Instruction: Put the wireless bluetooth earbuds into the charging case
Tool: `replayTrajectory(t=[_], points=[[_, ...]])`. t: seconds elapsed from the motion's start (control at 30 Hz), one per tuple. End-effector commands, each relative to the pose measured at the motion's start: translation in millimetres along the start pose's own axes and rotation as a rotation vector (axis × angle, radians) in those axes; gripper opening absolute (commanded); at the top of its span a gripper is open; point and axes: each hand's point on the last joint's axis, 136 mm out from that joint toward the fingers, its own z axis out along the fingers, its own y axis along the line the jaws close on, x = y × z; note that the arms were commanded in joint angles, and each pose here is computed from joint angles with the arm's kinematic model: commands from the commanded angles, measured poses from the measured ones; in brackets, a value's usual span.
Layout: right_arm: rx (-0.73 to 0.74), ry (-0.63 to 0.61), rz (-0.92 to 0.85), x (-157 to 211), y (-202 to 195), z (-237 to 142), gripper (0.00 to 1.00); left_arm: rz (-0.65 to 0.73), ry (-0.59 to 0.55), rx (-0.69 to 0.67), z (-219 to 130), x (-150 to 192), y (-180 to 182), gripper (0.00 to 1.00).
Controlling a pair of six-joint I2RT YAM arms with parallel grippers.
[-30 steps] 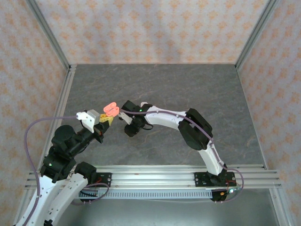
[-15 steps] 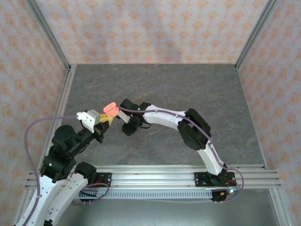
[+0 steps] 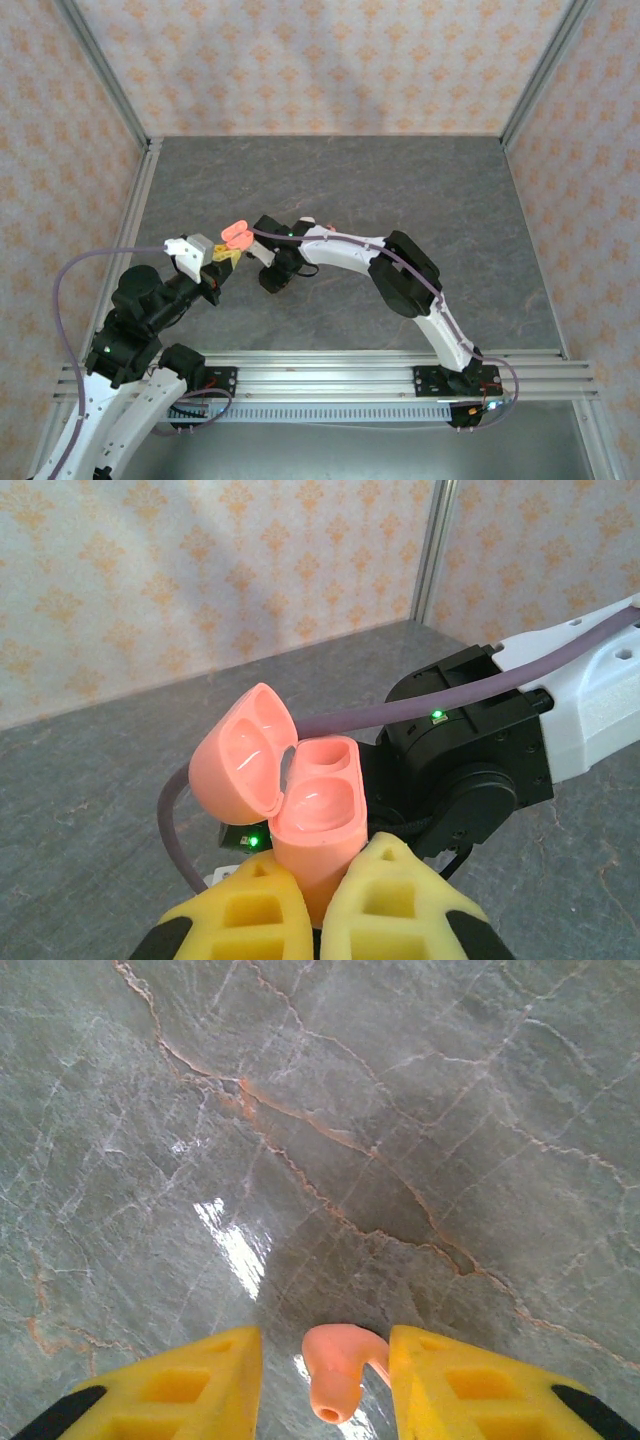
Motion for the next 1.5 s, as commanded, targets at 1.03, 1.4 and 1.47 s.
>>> replayTrajectory(t=[1.03, 1.4, 1.47], points=[[0.114, 0.009, 0.094, -9, -13, -4, 0.40, 0.010, -0.044, -0.013, -4, -12, 1, 0.00], [0.154, 0.062, 0.113, -4, -19, -3, 0.43, 0.010, -0.044, -0.016, -4, -12, 2, 0.00], [0.141, 0.063, 0.113, -4, -17, -2, 0.43, 0.009, -0.043, -0.016, -4, -11, 2, 0.00]])
